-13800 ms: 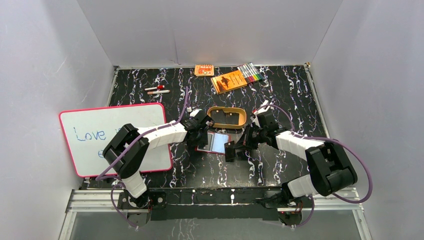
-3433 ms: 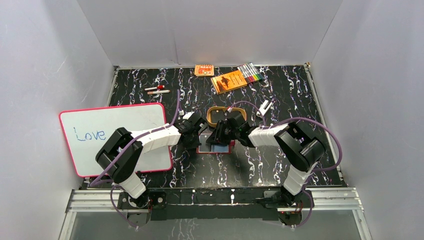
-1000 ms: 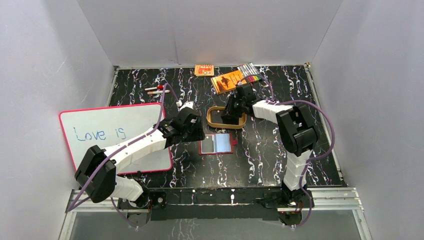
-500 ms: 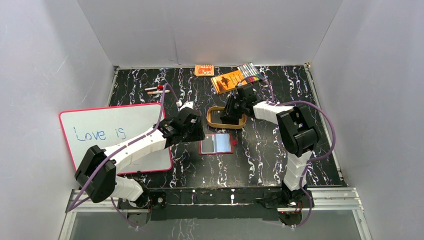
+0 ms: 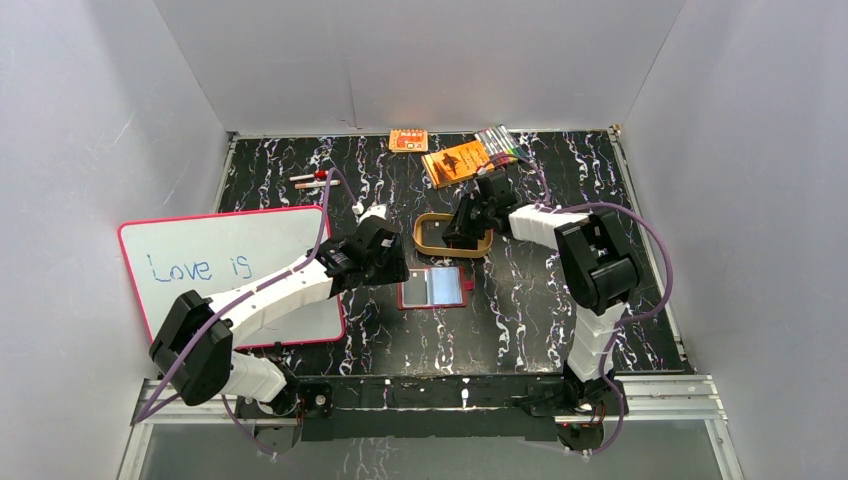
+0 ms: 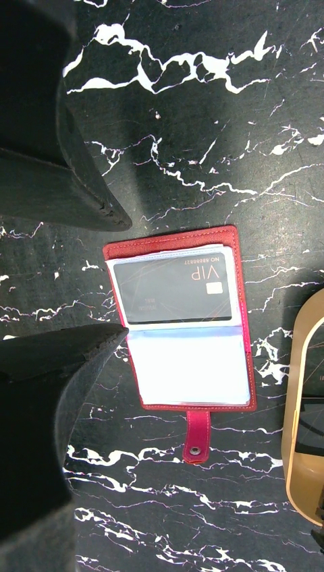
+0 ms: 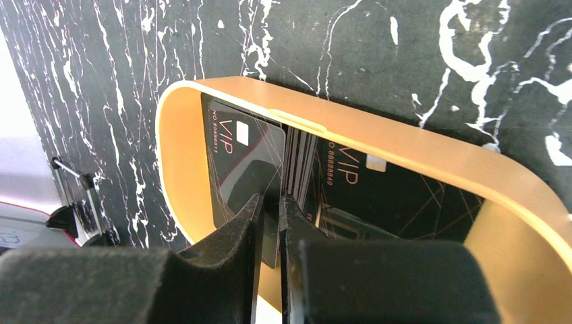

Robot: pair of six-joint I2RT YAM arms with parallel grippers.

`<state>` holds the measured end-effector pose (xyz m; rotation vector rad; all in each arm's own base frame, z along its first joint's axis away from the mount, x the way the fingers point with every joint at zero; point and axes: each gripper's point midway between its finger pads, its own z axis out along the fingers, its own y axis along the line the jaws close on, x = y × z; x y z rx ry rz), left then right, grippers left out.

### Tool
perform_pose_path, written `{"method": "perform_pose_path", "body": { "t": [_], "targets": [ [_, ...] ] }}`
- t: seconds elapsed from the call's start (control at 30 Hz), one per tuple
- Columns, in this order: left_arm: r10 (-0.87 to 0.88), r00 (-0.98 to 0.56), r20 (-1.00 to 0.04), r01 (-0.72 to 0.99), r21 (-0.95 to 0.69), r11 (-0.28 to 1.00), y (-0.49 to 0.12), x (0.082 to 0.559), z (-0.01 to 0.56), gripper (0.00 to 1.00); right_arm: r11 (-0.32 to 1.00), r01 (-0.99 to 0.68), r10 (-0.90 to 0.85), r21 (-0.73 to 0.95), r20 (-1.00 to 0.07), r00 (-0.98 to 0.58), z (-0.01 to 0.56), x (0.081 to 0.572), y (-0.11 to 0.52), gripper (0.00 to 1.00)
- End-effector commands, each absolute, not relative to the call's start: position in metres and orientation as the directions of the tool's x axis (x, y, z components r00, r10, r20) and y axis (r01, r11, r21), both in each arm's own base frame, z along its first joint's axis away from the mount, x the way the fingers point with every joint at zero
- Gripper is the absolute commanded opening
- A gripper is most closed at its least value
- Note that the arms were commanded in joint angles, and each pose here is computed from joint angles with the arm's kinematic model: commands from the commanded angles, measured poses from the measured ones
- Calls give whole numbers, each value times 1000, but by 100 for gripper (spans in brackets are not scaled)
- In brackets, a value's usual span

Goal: Put the credit cards into the card holder
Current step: Pick up the credit card from the storage box.

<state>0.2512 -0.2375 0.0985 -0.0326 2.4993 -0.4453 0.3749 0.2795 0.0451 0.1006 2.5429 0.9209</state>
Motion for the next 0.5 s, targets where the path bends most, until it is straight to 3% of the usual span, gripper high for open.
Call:
{"method": "perform_pose_path", "body": {
  "t": [0.0,0.47],
  "targets": [
    [-128,-818,-560,81,-332,940,-238,250,102,50,766,-85,246,637,-413,-877,63,379,269,19],
    [-129,-819,-559,79,-332,940,-239,251,102,50,739,-101,267,666,-427,-864,79,376,264,1]
  ]
}}
